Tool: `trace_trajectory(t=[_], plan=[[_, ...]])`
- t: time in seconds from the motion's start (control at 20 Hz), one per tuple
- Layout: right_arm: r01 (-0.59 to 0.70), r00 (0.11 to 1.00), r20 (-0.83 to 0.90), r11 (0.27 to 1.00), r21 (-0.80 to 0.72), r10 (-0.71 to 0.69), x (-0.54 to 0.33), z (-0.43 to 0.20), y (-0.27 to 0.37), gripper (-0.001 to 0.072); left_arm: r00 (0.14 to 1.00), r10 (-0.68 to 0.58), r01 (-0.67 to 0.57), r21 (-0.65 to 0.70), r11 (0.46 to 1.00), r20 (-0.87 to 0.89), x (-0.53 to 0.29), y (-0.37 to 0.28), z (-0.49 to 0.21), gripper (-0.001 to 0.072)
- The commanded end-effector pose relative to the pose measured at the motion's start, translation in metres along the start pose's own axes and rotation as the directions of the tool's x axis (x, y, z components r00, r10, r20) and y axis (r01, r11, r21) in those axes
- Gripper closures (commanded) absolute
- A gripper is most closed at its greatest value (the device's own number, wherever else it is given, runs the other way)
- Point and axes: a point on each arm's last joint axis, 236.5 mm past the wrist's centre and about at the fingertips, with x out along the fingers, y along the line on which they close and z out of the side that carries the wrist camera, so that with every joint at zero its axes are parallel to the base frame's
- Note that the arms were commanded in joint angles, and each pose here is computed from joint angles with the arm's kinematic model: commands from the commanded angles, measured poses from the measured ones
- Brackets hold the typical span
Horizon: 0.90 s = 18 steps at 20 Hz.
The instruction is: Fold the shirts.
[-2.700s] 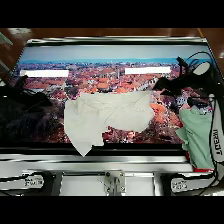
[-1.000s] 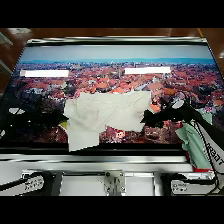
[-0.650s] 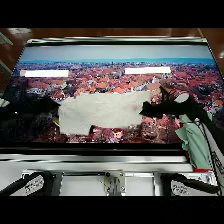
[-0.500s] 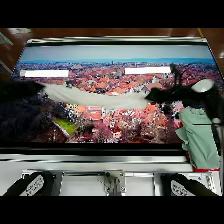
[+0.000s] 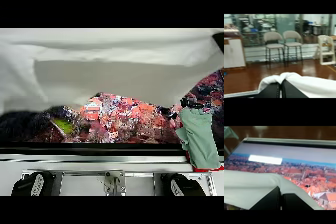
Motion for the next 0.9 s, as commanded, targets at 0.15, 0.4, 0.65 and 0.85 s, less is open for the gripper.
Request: trace_trajectory(t=[0.15, 0.4, 0.65, 0.85], plan=[[0.164, 0.957, -0.258, 0.981, 0.104, -0.133, -0.014, -0.057, -0.029, 0.0639, 0.947, 0.181, -0.161, 0.093, 0.982, -0.266, -0.028, 0.033, -0.064, 0.0666], [0.270, 0.774, -0.629, 0.939, 0.213, -0.080, 0.065, -0.155, -0.085, 0.0639, 0.773, 0.194, -0.217, 0.036, 0.975, -0.604, 0.015, 0.091, -0.214, 0.0666], [0.391, 0.687, -0.725, 0.860, 0.327, -0.037, 0.192, -0.272, -0.163, 0.0640, 0.596, 0.060, -0.247, -0.111, 0.963, -0.801, 0.064, 0.120, -0.357, 0.0665], [0.359, 0.814, -0.578, 0.729, 0.582, 0.061, 0.292, -0.303, -0.183, 0.0639, 0.553, -0.024, -0.304, -0.229, 0.925, -0.833, 0.107, 0.136, -0.430, 0.0666]])
